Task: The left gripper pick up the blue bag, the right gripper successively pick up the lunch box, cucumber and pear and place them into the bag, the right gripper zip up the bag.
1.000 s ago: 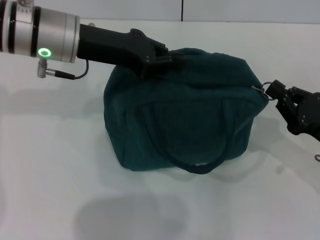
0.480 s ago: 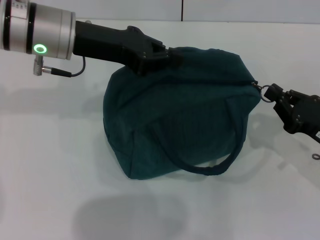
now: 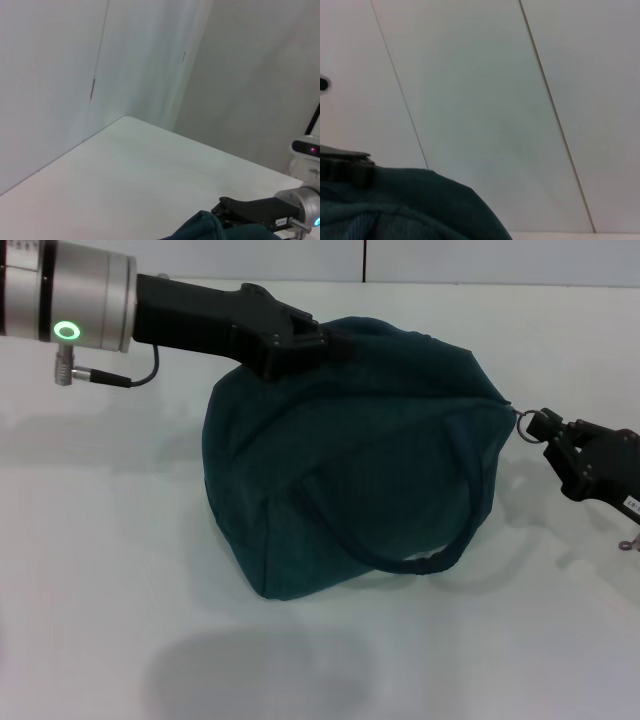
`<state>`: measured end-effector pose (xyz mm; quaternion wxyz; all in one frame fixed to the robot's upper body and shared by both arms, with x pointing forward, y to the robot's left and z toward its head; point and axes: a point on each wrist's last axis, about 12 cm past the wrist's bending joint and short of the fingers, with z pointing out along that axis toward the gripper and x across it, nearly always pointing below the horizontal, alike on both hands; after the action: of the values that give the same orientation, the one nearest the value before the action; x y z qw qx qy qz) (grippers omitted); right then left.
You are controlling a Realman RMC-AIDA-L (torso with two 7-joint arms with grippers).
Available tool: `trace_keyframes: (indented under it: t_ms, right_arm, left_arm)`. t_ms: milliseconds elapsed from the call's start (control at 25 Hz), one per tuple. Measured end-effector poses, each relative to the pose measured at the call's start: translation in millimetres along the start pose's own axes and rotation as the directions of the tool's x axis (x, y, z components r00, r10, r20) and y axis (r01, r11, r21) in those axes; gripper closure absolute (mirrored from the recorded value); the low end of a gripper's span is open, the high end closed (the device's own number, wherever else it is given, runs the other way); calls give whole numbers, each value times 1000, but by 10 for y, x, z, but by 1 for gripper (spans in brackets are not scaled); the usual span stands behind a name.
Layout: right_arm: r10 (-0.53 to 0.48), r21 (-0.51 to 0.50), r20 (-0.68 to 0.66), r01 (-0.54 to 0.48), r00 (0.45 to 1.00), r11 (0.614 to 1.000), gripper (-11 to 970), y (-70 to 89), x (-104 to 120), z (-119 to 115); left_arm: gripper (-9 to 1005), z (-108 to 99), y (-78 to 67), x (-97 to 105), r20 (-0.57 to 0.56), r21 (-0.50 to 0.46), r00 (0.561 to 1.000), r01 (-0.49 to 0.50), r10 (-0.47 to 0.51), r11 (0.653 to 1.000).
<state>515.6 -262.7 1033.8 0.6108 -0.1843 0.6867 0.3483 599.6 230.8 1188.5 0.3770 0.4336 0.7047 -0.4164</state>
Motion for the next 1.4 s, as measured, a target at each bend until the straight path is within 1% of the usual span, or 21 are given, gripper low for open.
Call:
trace_keyframes:
  t_ms: [280, 480, 640, 800, 840, 1000, 1200, 1400]
  right_arm:
    - [-6, 10, -42, 7, 999, 1000, 945, -22, 32, 43]
    - [-10, -5, -71, 10, 997, 1000, 945, -1, 63, 63]
    - [-18, -53, -86, 14, 996, 999, 944, 66, 90, 72]
    - [-23, -138, -60, 14, 998, 990, 944, 174, 78, 25]
    - [-24, -174, -43, 16, 999, 985, 944, 216, 62, 8]
    - [-19, -223, -20, 14, 1000, 975, 945, 278, 45, -18]
    - [-20, -209, -30, 13, 999, 978, 944, 262, 59, -25]
    - [-17, -173, -33, 11, 999, 985, 936, 216, 60, -28]
  left_arm:
    - [951, -2, 1, 2, 0, 0, 1000, 1, -1, 1000]
    - [952, -10, 0, 21, 0, -2, 1000, 1, -1, 1000]
    - [952, -17, -3, 47, 1, -4, 1000, 6, -6, 1000]
    - [952, -50, -10, 107, 0, -7, 1000, 20, -20, 1000]
    - [952, -68, -14, 127, -3, -6, 1000, 25, -25, 1000]
    - [953, -141, -40, 190, -20, 11, 999, 34, -34, 999]
    - [953, -125, -54, 240, -30, 25, 999, 41, -41, 999]
    - [914, -98, -54, 266, -5, 23, 1000, 20, -20, 1000]
